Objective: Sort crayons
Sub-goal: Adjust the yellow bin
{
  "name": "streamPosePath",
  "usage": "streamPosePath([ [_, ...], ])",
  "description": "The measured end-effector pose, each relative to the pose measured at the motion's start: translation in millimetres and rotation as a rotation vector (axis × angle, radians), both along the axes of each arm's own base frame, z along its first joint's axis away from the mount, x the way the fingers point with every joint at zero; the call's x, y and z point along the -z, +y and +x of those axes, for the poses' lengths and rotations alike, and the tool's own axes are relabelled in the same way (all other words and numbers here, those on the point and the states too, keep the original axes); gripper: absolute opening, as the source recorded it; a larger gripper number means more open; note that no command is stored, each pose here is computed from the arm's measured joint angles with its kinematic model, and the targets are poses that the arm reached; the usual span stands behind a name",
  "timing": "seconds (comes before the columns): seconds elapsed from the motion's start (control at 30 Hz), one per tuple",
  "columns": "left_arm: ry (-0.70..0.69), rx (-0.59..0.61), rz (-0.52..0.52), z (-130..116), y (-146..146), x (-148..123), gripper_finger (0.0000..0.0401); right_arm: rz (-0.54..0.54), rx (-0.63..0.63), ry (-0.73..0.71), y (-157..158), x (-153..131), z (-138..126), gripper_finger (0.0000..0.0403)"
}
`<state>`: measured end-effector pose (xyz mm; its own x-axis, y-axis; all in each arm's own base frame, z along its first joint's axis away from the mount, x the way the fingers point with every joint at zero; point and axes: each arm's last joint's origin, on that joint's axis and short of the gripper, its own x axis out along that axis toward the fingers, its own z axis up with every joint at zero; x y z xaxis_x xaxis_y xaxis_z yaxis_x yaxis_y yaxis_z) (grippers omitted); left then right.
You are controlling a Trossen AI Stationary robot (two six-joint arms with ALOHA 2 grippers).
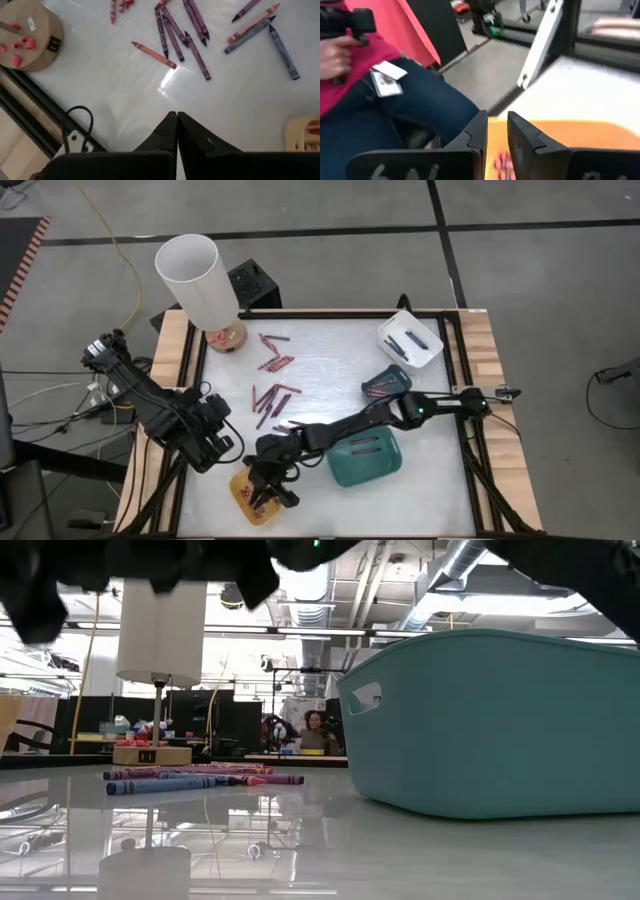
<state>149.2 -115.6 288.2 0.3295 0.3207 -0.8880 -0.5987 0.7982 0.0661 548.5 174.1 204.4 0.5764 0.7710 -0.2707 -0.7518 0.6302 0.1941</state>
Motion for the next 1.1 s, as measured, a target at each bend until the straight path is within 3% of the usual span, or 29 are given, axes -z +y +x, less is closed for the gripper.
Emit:
streamPosePath([
  [0.13, -0.003, 0.002, 0.007, 0, 0, 0, 0.0, -0.092, 0.073, 0.058, -7, 11, 0, 0.0075],
  [0.33, -0.018, 0.002, 0.024, 0, 1, 0, 0.0, -0.254, 0.193, 0.083, -24, 4, -4, 0.0075],
  [1.1, 0.01, 0.0, 0.082, -3, 5, -1, 0.0, -0.362, 0.211, 0.132, -47, 11, -4, 0.0075],
])
